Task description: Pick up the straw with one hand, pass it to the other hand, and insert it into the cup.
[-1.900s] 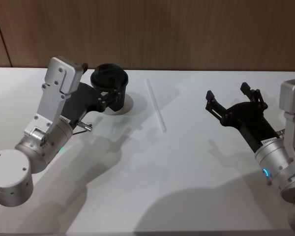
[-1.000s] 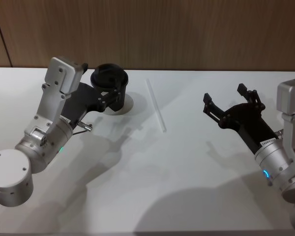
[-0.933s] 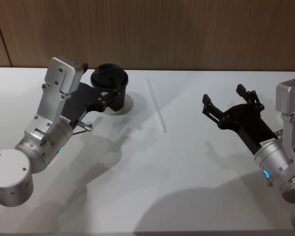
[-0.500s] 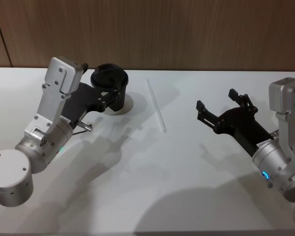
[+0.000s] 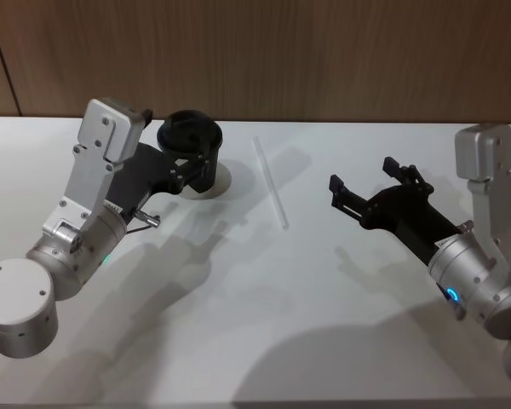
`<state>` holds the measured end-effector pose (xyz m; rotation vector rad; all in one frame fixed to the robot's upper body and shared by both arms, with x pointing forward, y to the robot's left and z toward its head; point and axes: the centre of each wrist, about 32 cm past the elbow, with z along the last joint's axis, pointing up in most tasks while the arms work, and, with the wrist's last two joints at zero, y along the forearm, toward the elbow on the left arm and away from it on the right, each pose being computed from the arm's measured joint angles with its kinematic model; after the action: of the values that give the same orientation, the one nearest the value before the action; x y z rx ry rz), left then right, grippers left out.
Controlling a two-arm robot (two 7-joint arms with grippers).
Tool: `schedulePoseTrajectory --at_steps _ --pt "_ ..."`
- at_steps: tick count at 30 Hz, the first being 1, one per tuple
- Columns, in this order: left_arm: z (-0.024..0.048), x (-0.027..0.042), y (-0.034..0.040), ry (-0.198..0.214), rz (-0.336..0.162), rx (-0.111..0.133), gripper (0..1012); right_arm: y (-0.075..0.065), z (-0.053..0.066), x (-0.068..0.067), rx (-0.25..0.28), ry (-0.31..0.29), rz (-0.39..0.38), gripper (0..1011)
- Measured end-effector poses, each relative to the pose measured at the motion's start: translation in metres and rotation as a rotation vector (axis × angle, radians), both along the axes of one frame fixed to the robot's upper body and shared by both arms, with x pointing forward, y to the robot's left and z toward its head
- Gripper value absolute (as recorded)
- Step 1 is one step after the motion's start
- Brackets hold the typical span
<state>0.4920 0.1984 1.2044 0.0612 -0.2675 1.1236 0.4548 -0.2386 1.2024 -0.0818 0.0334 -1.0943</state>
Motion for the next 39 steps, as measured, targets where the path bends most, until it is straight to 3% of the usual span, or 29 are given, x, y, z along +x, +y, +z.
schedulePoseTrajectory --at_steps 13,27,39 --pt "0.0 0.0 0.0 0.0 0.0 0.0 1002 0.009 0.003 0.008 0.007 0.059 0.018 1008" --pt "0.0 0.0 0.0 0.0 0.0 0.0 1002 0.023 -0.002 0.018 -0.095 0.042 0.049 1008" --pt "0.0 0.0 0.0 0.0 0.0 0.0 1002 0.032 -0.008 0.027 -0.147 0.028 0.075 1008"
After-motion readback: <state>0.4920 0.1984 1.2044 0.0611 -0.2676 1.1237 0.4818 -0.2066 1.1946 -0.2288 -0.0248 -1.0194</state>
